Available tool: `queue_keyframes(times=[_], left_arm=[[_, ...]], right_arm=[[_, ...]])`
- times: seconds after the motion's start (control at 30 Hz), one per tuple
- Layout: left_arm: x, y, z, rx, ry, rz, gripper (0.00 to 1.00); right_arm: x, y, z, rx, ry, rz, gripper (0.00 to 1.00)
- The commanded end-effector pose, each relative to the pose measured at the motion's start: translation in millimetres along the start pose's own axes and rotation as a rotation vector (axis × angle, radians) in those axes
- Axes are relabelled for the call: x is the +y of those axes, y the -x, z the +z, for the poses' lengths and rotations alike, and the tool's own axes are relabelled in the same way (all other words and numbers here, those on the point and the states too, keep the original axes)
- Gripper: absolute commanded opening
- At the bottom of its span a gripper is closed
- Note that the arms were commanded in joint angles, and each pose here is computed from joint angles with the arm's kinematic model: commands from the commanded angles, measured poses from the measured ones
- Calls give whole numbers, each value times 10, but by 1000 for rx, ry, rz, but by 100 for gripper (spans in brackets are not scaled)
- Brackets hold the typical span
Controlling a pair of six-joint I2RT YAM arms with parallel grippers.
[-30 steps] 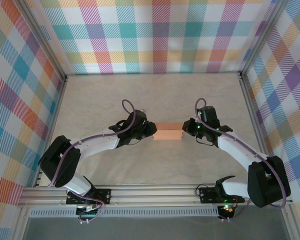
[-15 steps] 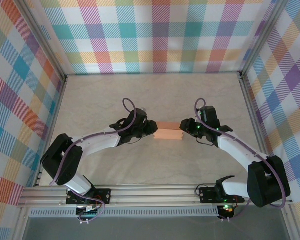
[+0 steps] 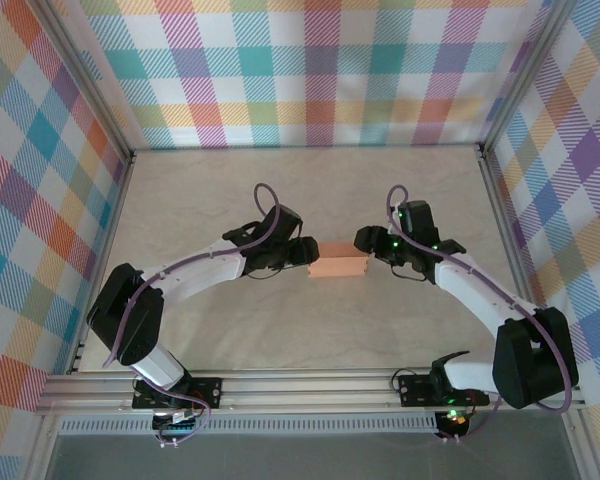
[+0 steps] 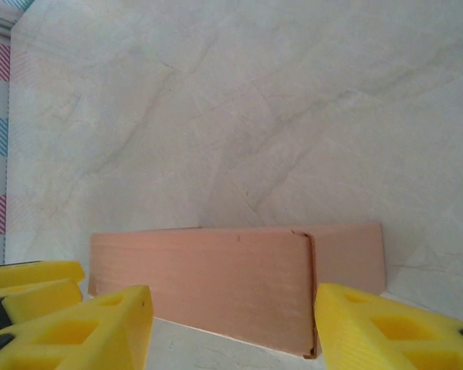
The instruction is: Fold the paper box
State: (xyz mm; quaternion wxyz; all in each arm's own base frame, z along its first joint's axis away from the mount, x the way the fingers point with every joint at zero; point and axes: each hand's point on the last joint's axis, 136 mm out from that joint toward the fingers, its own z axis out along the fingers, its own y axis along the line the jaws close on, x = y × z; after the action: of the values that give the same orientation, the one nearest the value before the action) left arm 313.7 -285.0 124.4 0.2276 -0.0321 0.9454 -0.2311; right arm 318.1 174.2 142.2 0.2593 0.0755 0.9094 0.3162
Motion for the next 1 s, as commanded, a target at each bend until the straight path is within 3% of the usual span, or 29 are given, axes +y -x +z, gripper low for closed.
queue_keyframes(times=[0.0, 0.07, 0.23, 0.47, 0.63, 0.97], left_arm=[[-7, 146, -109, -35, 45, 120, 78], [-115, 242, -148, -67, 18, 241, 87], [-412, 408, -244, -177, -83, 660, 93], [-558, 111, -61, 7, -163, 1119, 93], [-874, -71, 71, 71, -290, 1283, 92], [-1132, -147, 471, 190, -353, 1426, 74]], right_arm=[[23, 54, -34, -5, -28, -50, 62], [17, 80, -42, -11, -38, -51, 64], [-30, 182, -103, -48, -37, -23, 68], [-286, 229, -221, -69, -50, 56, 71], [-441, 246, -313, -96, -65, 104, 71], [-708, 193, -543, -137, -104, 166, 70]])
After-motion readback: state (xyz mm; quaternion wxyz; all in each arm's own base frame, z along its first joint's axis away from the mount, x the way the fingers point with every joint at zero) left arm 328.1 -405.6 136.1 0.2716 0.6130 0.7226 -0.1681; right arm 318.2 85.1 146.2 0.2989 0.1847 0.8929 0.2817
